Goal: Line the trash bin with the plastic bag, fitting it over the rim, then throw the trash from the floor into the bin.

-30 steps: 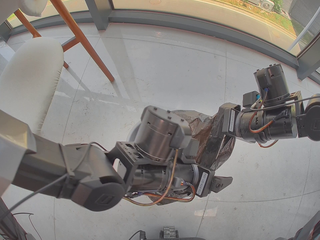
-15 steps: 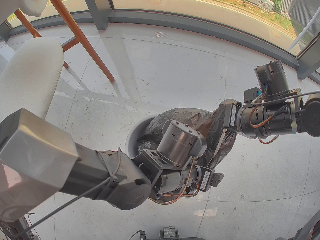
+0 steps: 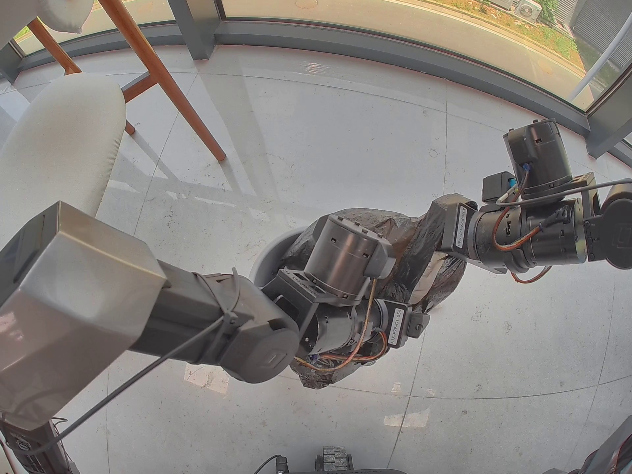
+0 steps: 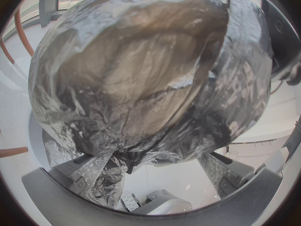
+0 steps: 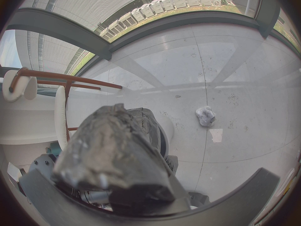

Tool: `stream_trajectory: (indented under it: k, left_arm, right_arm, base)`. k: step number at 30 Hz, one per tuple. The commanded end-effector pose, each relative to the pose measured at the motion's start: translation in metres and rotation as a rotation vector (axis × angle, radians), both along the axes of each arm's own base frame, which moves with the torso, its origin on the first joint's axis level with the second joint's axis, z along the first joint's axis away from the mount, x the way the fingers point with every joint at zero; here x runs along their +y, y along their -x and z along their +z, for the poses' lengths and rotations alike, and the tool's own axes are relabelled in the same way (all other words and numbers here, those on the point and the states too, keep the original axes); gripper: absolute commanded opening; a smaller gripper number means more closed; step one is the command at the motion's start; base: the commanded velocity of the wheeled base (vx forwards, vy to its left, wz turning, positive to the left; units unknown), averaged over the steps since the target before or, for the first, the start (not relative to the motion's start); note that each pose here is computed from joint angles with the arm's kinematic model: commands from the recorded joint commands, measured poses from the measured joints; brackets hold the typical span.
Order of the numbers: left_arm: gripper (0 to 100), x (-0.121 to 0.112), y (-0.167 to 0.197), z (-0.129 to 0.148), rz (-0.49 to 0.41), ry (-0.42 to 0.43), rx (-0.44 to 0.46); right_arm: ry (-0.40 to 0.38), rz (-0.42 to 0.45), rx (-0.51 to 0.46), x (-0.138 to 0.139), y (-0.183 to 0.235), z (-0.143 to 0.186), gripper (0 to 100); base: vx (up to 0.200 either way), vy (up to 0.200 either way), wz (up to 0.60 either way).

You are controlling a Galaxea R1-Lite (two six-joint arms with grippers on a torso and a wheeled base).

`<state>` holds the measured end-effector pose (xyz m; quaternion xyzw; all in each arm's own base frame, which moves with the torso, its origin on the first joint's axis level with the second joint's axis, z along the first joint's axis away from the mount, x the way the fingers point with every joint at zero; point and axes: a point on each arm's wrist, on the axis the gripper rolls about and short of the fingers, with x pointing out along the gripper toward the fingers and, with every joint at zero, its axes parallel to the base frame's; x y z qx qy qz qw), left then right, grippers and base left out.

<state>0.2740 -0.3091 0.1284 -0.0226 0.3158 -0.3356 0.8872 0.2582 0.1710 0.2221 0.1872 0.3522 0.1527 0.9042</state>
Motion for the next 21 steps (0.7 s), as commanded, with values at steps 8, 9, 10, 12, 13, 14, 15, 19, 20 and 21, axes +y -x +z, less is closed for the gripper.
stream_trajectory:
  k: [8,9,10,12,13,14,15,19,20,21]
  left_arm:
    - [0,-0.003,-0.005,-0.005,0.015,0.014,0.015]
    - [0,-0.003,-0.005,-0.006,0.017,0.013,0.016]
    - [0,-0.002,-0.005,-0.005,0.017,0.016,0.017]
    - [0,-0.002,-0.004,-0.003,0.021,0.026,0.017]
    - [0,-0.001,-0.004,0.000,0.026,0.035,0.017]
    - [0,0.000,-0.004,0.001,0.026,0.036,0.016]
    - [0,0.002,-0.004,0.003,0.028,0.038,0.015]
    - [0,0.022,-0.002,0.032,0.053,0.089,-0.018]
    - [0,0.025,-0.001,0.040,0.053,0.105,-0.025]
    - [0,0.029,0.002,0.048,0.048,0.126,-0.030]
  right_arm:
    - [0.000,-0.002,-0.001,-0.001,0.001,0.001,0]
    - [0.000,-0.002,-0.001,-0.001,0.001,0.001,0]
    - [0.001,-0.002,0.000,-0.001,0.002,0.001,0]
    - [0.003,-0.002,0.004,-0.002,0.002,0.000,0]
    - [0.006,-0.002,0.008,-0.002,0.003,-0.001,0]
    - [0.007,-0.002,0.009,-0.002,0.003,-0.001,0]
    - [0.007,-0.002,0.009,-0.003,0.003,-0.001,0]
    - [0.013,-0.001,0.016,-0.004,0.006,-0.003,0]
    - [0.017,-0.002,0.024,-0.005,0.006,-0.004,0]
    - [0.024,-0.001,0.032,-0.005,0.007,-0.005,0]
  base:
    - [0.000,0.000,0.00]
    - [0.000,0.000,0.00]
    - [0.000,0.000,0.00]
    - [0.000,0.000,0.00]
    - [0.000,0.000,0.00]
    - [0.000,0.000,0.00]
    - [0.000,0.000,0.00]
    - [0.000,0.000,0.00]
    - [0.000,0.000,0.00]
    - [0.000,0.000,0.00]
